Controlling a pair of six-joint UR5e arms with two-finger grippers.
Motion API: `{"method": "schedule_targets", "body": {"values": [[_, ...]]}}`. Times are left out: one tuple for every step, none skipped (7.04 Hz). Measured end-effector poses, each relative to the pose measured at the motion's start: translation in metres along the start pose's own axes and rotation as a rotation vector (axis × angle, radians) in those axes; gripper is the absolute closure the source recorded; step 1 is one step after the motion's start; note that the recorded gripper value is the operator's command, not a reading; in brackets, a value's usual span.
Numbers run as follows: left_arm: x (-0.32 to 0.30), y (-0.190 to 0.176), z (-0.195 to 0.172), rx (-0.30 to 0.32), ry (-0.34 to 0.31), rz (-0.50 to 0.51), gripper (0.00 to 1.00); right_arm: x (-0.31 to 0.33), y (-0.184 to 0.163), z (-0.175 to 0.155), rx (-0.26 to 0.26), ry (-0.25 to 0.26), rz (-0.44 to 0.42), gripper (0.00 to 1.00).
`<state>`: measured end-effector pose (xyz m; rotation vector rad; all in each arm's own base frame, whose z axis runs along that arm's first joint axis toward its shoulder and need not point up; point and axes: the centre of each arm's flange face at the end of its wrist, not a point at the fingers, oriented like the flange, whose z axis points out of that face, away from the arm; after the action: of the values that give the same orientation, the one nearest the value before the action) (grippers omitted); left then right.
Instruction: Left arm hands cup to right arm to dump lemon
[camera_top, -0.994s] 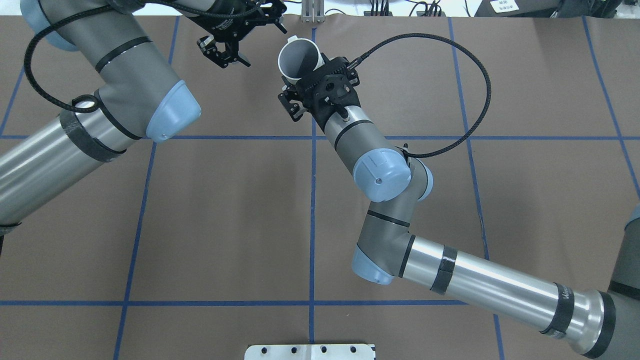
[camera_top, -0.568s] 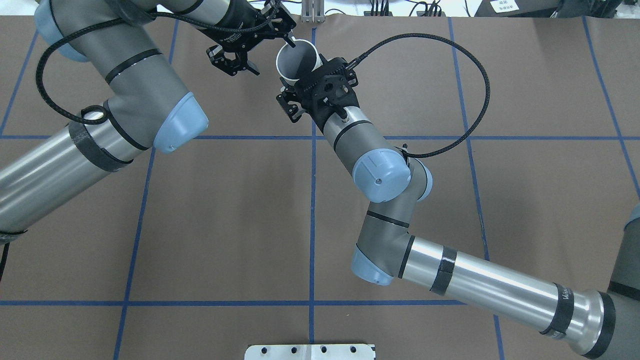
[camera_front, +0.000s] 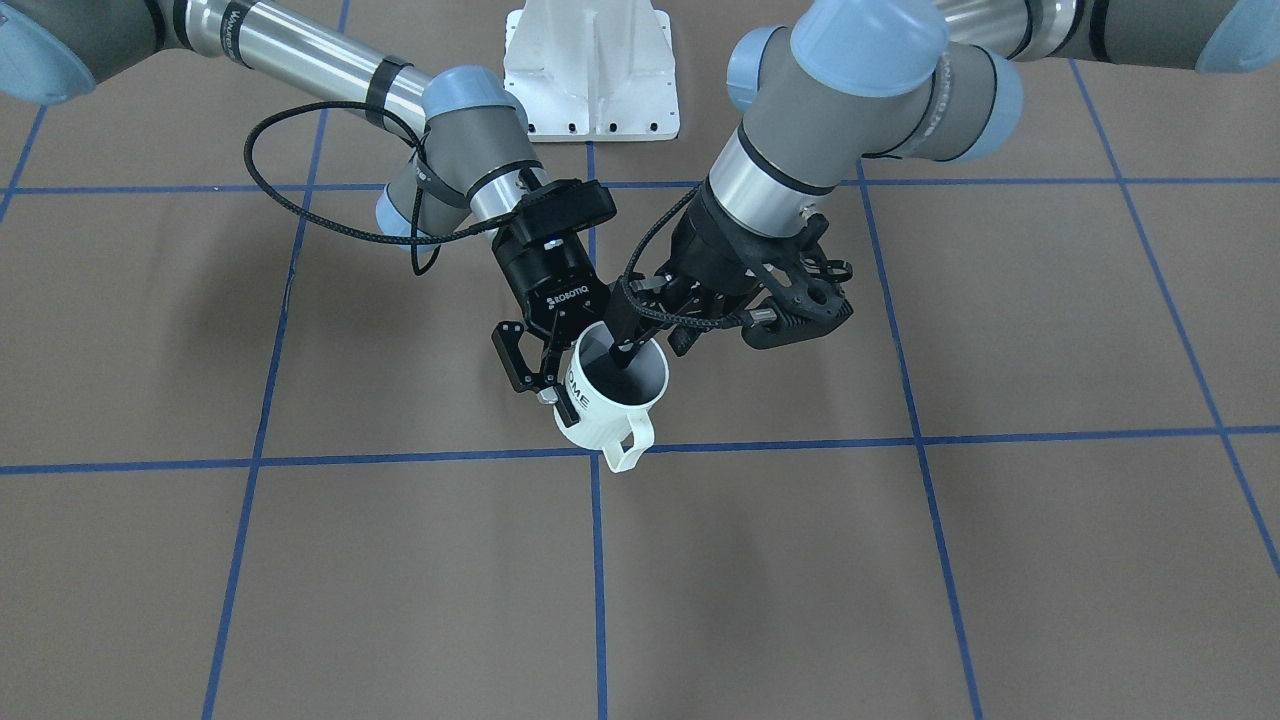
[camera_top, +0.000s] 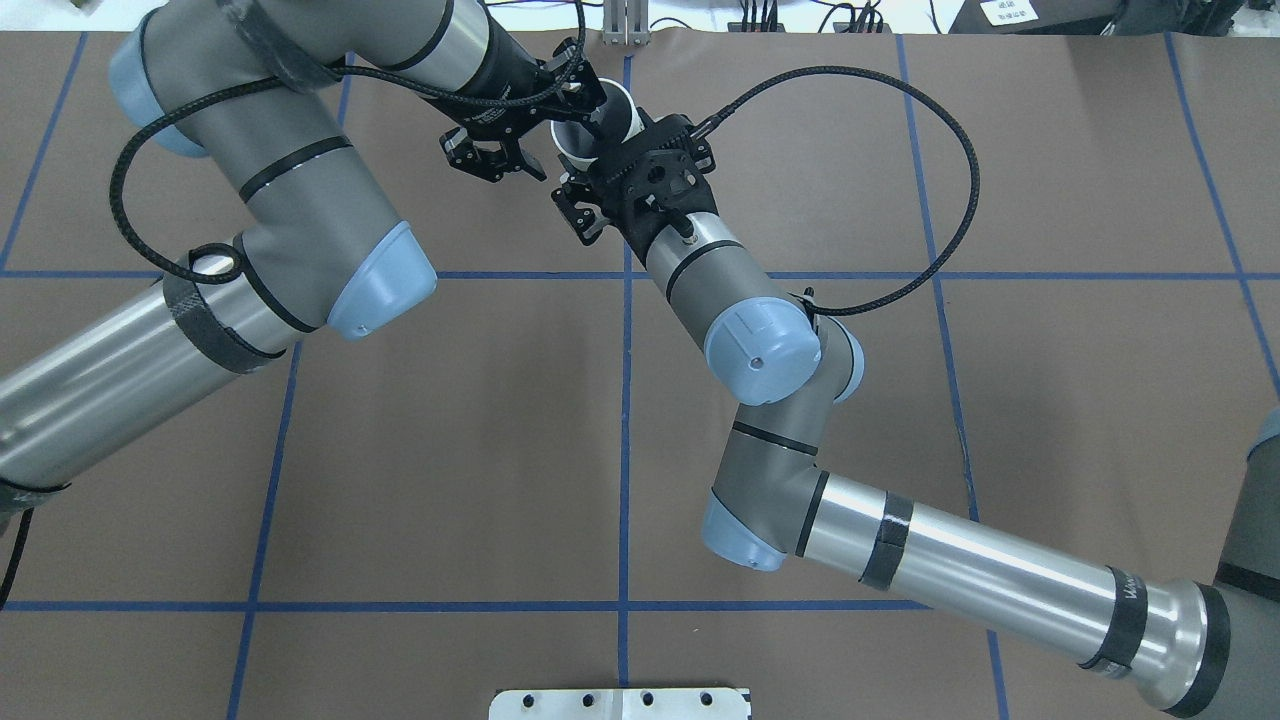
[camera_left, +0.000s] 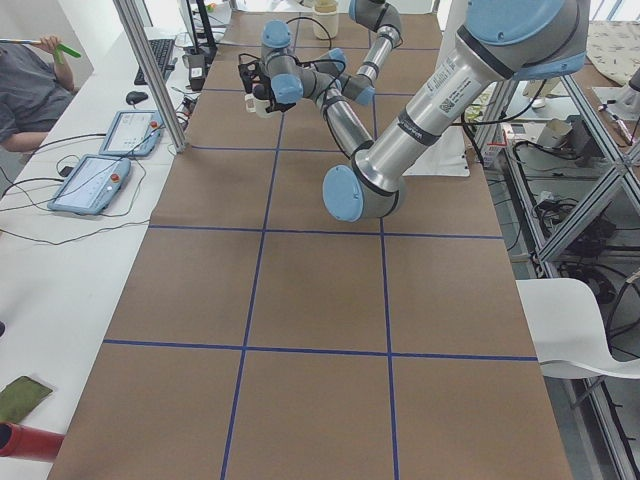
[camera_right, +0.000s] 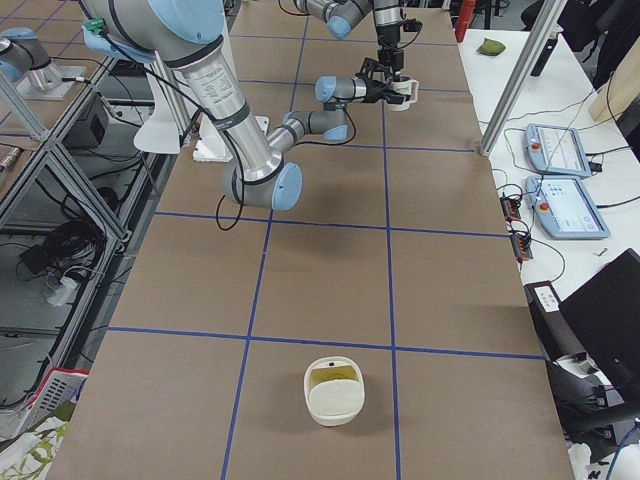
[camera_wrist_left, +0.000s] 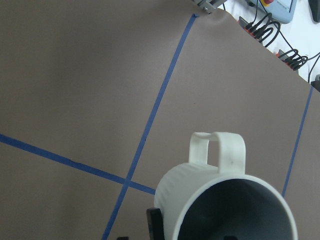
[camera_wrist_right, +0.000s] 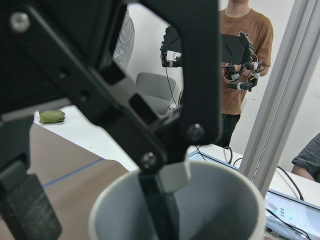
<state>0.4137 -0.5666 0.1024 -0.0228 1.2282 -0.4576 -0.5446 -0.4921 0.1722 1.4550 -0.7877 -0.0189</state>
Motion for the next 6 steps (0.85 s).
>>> {"method": "schedule_targets", "body": {"values": [[-0.0001, 0.0005, 0.0005, -0.001, -0.001, 0.0, 0.57, 0.0004, 0.0008, -0.0001, -0.001, 0.0, -0.002, 0.71], [0.0, 0.0008, 0.0007, -0.002, -0.001, 0.0, 0.57, 0.001, 0.0012, -0.0006, -0.001, 0.001, -0.012, 0.71], [-0.0001, 0.0005, 0.0009, -0.001, -0.001, 0.001, 0.57, 0.0021, 0.0008, -0.0023, 0.001, 0.0, -0.032, 0.71], [-0.0005, -0.0001, 0.0012, 0.0, -0.002, 0.001, 0.57, 0.0034, -0.0001, -0.0046, 0.004, -0.001, -0.047, 0.71], [-0.0011, -0.0011, 0.0015, 0.001, -0.003, 0.001, 0.57, 0.0042, -0.0005, -0.006, 0.006, -0.001, -0.058, 0.71], [-0.0013, -0.0017, 0.0016, 0.001, -0.004, 0.0, 0.57, 0.005, -0.0002, -0.0067, 0.005, -0.001, -0.07, 0.71]]}}
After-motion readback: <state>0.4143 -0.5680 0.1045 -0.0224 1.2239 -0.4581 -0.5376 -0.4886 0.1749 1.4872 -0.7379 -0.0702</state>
